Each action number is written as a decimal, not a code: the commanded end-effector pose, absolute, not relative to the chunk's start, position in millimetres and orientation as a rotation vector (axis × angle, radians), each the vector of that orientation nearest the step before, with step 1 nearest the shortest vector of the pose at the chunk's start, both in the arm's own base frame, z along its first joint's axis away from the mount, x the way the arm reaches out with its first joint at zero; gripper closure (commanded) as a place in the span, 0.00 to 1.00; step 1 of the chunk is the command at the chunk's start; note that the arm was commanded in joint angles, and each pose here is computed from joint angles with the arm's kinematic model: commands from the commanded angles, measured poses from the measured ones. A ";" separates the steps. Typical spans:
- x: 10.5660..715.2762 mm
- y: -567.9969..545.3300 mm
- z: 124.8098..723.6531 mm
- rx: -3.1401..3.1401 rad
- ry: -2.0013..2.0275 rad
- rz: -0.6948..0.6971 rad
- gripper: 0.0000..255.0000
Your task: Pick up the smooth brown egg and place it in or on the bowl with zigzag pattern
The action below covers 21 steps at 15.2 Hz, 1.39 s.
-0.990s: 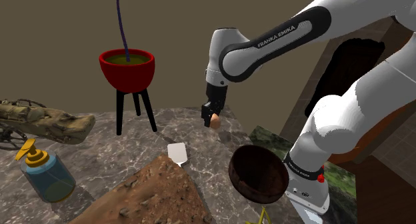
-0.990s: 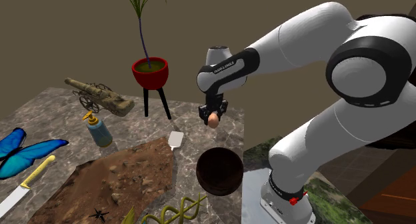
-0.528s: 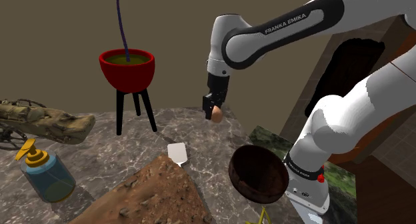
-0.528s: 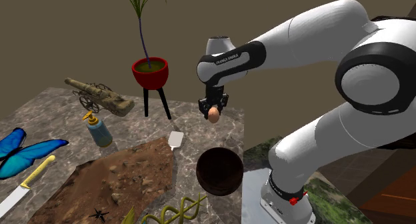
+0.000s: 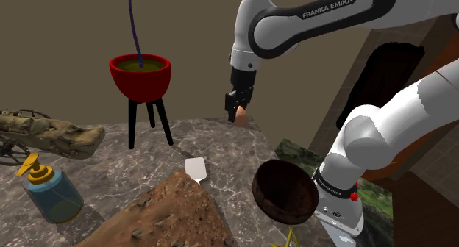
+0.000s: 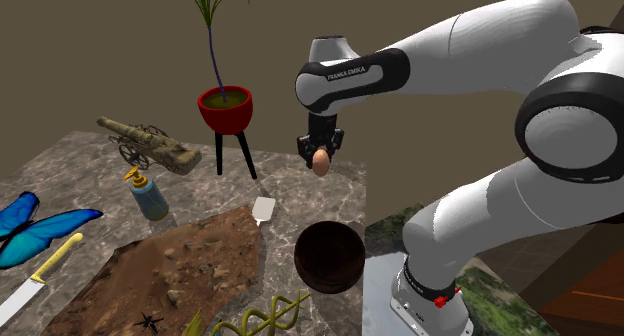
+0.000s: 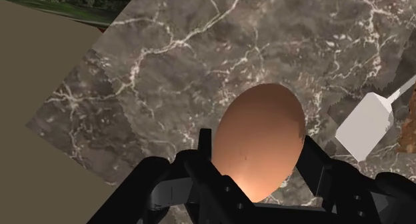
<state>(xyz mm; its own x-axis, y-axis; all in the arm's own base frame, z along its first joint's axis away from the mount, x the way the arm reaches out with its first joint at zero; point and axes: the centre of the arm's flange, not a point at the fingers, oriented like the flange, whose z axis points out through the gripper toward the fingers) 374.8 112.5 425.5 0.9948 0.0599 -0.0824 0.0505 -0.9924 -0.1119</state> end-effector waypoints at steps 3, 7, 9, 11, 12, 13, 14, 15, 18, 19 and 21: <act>374.4 112.7 446.7 -3.028 -0.084 0.131 1.00; 374.4 112.7 467.9 -3.028 -0.084 0.131 1.00; 362.2 117.8 471.4 -3.028 -0.084 0.131 1.00; 337.8 128.0 471.1 -3.028 -0.084 0.131 1.00; 325.6 133.1 470.9 -3.028 -0.084 0.131 1.00; 313.5 138.2 470.7 -3.028 -0.084 0.131 1.00; 301.3 143.3 470.6 -3.028 -0.084 0.131 1.00; 289.1 148.4 470.4 -3.028 -0.084 0.131 1.00; 252.6 163.7 469.9 -3.028 -0.084 0.131 1.00; 240.4 168.8 469.7 -3.028 -0.084 0.131 1.00; 216.0 179.0 469.3 -3.028 -0.084 0.131 1.00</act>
